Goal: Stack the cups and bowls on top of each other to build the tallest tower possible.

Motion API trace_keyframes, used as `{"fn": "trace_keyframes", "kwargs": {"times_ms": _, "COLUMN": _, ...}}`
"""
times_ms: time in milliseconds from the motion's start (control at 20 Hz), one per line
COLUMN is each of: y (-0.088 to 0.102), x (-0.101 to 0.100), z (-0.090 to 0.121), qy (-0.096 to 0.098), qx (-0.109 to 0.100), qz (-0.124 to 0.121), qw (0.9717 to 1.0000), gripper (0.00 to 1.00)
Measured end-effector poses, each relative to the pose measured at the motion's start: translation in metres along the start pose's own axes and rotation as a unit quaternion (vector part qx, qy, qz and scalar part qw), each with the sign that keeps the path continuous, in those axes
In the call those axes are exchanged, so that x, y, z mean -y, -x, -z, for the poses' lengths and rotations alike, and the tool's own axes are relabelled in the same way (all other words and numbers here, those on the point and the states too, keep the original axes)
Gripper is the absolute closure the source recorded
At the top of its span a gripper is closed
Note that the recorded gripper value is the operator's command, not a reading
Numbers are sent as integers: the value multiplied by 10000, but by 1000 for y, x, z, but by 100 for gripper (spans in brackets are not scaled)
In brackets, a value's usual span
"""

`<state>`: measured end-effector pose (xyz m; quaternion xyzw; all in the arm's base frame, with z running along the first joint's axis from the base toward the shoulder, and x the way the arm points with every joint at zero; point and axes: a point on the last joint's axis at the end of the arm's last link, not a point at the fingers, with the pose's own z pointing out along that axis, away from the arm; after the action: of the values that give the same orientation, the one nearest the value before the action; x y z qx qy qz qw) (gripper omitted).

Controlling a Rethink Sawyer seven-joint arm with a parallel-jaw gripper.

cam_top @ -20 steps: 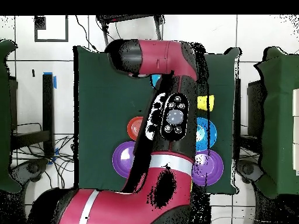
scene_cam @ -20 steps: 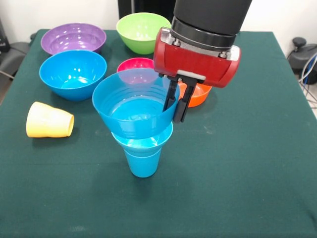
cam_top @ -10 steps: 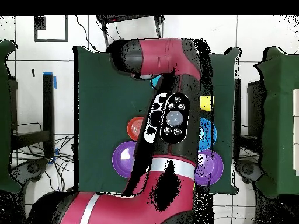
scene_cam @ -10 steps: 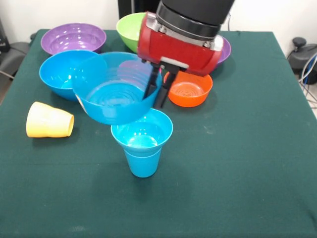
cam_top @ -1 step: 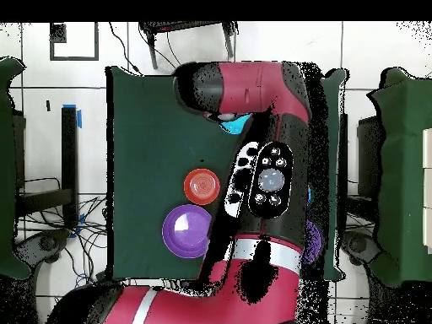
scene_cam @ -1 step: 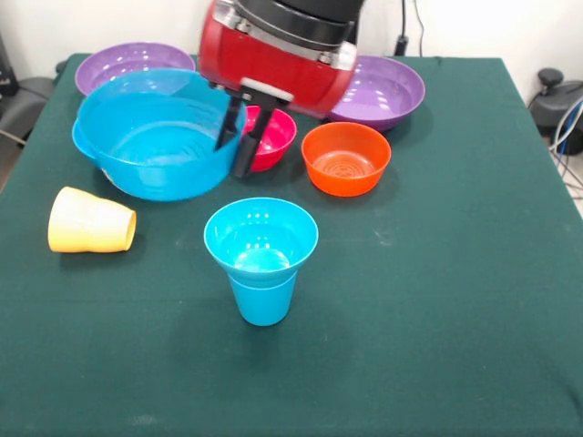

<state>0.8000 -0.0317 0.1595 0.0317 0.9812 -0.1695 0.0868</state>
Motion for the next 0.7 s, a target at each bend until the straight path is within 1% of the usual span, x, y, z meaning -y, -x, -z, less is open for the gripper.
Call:
{"fn": "trace_keyframes", "kwargs": {"times_ms": 150, "y": -4, "x": 7, "z": -6, "qy": -8, "qx": -63, "qz": -28, "qw": 10000, "gripper": 100}}
{"fn": "trace_keyframes", "kwargs": {"times_ms": 300, "y": -8, "x": 6, "z": -9, "qy": 3, "qx": -112, "qz": -25, "qw": 9999, "gripper": 100}}
{"fn": "trace_keyframes", "kwargs": {"times_ms": 550, "y": -19, "x": -4, "z": -16, "qy": 89, "qx": -217, "qz": 19, "qw": 9997, "gripper": 100}}
{"fn": "trace_keyframes", "kwargs": {"times_ms": 700, "y": -23, "x": -10, "z": -19, "qy": 151, "qx": -233, "qz": 44, "qw": 9996, "gripper": 100}}
